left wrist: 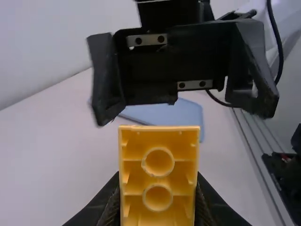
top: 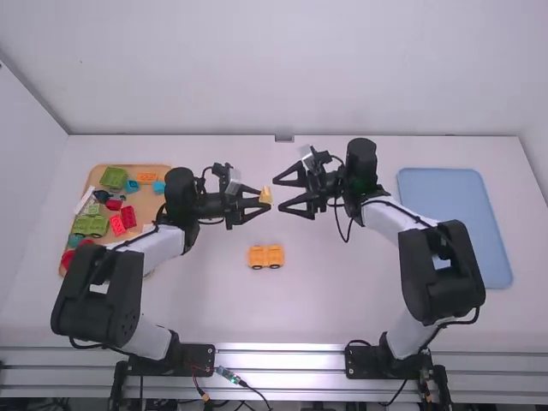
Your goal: Assemble lego blocks to make yellow taxi
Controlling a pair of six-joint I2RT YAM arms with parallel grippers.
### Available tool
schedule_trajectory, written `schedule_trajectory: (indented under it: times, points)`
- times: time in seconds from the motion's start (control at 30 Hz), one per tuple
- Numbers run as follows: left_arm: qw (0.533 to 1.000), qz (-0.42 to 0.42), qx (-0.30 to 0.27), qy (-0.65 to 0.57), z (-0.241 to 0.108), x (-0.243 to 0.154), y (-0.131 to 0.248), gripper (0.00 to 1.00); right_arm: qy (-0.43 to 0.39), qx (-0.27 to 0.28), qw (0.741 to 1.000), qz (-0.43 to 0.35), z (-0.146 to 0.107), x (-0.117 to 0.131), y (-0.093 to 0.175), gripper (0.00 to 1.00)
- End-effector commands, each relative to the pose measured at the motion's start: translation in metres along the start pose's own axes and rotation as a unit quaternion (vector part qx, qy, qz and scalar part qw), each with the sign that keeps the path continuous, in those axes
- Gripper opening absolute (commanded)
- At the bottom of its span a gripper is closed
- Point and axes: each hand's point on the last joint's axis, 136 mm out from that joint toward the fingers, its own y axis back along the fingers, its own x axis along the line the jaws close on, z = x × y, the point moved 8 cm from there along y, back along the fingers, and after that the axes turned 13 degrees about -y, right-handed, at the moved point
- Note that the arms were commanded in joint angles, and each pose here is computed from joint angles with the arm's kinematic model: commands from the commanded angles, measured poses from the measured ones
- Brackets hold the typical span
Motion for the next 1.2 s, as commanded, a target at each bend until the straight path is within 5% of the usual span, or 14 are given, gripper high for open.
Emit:
schedule_trajectory:
  times: [0.0, 0.33, 0.97, 1.17]
  points:
    - [1.0, -0.011, 0.001, 0.012, -0.0021, -0.0048, -0.0063, 0.02, -0.01, -0.002, 1.0, -0.011, 0.0036, -0.0041, -0.0072, 0.94]
    - [1.0, -0.009, -0.008, 0.015, 0.0039, -0.0038, -0.0063, 0.02, -0.007, -0.001, 1.0, -0.011, 0.0034, -0.0038, -0.01, 0.83]
    - [1.0, -0.012, -0.012, 0.007, 0.006, -0.0052, -0.0089, 0.02, 0.002, 0.0, 1.0, -0.008, 0.0031, -0.0032, -0.0104, 0.42]
    - [1.0, -0.015, -0.011, 0.008, 0.0057, -0.0062, -0.0103, 0.02, 0.015, 0.005, 1.0, 0.003, 0.002, -0.001, -0.0149, 0.45]
